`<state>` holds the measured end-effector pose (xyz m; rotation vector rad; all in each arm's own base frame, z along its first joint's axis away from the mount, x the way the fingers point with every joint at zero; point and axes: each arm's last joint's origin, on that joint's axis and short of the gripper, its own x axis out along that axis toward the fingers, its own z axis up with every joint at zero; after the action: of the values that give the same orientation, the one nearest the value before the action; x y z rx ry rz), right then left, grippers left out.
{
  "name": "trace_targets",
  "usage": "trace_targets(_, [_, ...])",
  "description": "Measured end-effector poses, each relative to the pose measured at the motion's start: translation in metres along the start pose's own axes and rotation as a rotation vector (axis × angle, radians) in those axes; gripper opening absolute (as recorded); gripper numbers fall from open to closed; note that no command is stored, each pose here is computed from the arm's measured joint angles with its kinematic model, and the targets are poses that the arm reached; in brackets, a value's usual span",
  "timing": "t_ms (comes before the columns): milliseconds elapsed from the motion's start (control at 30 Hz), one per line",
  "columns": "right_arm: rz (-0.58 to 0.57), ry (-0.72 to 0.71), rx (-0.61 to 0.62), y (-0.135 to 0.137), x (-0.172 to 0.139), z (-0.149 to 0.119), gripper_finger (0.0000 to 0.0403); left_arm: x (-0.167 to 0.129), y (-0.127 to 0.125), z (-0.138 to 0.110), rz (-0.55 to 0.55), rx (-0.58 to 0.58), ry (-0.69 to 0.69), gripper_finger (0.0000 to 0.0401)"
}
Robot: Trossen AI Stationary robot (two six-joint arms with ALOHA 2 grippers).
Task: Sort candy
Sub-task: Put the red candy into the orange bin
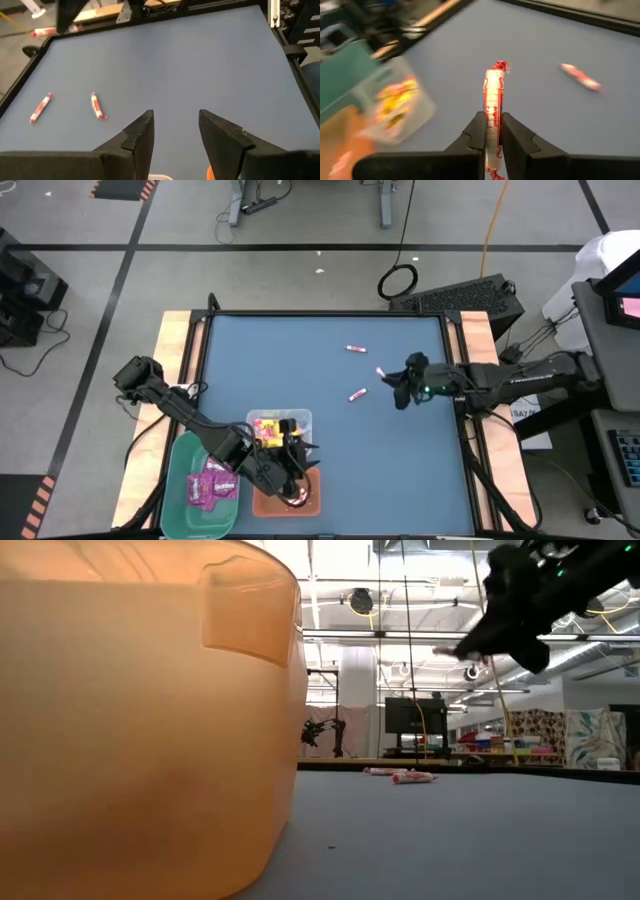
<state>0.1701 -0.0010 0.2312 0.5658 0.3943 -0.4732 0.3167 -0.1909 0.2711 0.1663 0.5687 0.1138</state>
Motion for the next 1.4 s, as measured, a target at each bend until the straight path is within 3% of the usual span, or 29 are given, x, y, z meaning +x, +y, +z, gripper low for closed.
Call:
trace_targets(167, [0.175,-0.016,-0.085,0.028,-0.009,-0.011,0.0028,0.0,-0.001,0.002,-0.004,0.01,-0.014,0.0162])
trace_targets(400, [0.309,-0.133,-0.216,0.066,-0.028,-0.032,0.0029,0.0,0.0,0.002,-0.004,0.01,-0.013,0.0162])
trace_targets(633, [0.341,-0.286,-0.344,0.101,-0.04,-0.061,0.0029,0.0,0.0,0.002,-0.003,0.01,-0.013,0.0162])
trace_targets(900, [0.411,-0.346,-0.451,0.127,-0.027,-0.096,0.0029,0.0,-0.001,0.003,-0.006,0.002,-0.022,0.0162])
trace_targets(1400, [0.46,-0.506,-0.501,0.143,-0.008,-0.122,0.0029,0.0,-0.002,0.003,-0.036,-0.027,-0.02,0.0162])
